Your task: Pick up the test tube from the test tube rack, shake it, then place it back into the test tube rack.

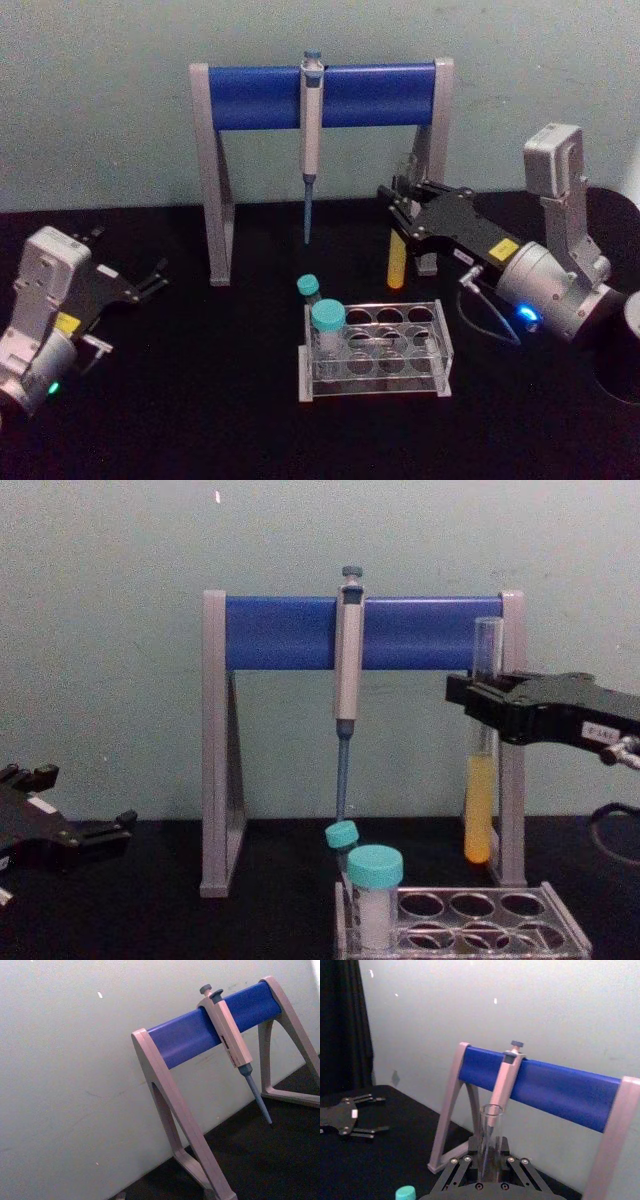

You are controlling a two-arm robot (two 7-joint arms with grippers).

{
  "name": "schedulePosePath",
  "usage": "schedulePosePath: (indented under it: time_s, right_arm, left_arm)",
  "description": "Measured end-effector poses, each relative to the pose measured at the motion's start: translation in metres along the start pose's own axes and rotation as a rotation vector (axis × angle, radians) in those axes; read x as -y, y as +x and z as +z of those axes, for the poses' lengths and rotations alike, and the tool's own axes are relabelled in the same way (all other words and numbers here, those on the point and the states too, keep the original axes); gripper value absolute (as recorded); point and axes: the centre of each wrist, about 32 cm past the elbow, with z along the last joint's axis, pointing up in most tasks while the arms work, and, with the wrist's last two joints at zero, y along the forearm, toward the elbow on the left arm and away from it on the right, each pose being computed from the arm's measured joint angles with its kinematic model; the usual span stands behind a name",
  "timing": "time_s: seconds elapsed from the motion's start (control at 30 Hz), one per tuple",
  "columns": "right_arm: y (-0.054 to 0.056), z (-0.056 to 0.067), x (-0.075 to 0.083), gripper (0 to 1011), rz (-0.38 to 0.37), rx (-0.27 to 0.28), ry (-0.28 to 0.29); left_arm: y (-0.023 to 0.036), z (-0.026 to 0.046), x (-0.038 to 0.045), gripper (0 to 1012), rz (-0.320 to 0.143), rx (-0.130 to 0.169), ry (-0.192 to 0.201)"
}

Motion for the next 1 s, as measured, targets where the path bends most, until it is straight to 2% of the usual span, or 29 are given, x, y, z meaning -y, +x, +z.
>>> schedulePosePath:
  time_s: [0.27,0.47,0.57,0.73,1.0]
  right_arm:
    - [-0.003,0.006,0.018,230,-0.018,0.016,-0.024]
    - [-0.010,0.010,0.028,232,0.038,-0.033,-0.031]
    - [-0.014,0.008,0.026,232,0.084,-0.071,-0.025]
    - [-0.017,0.004,0.017,232,0.119,-0.102,-0.007]
    - [-0.015,-0.001,0.001,230,0.106,-0.090,0.048]
  left_arm:
    - [0.0000,0.0000,0.0000,1001,0.000,0.000,0.000]
    - [0.0000,-0.0001,0.0000,1001,0.000,0.000,0.000]
    - [0.0000,0.0000,0.0000,1001,0.000,0.000,0.000]
    - [0.0000,0.0000,0.0000,1002,0.000,0.000,0.000]
    - [0.0000,0.0000,0.0000,1001,0.000,0.000,0.000]
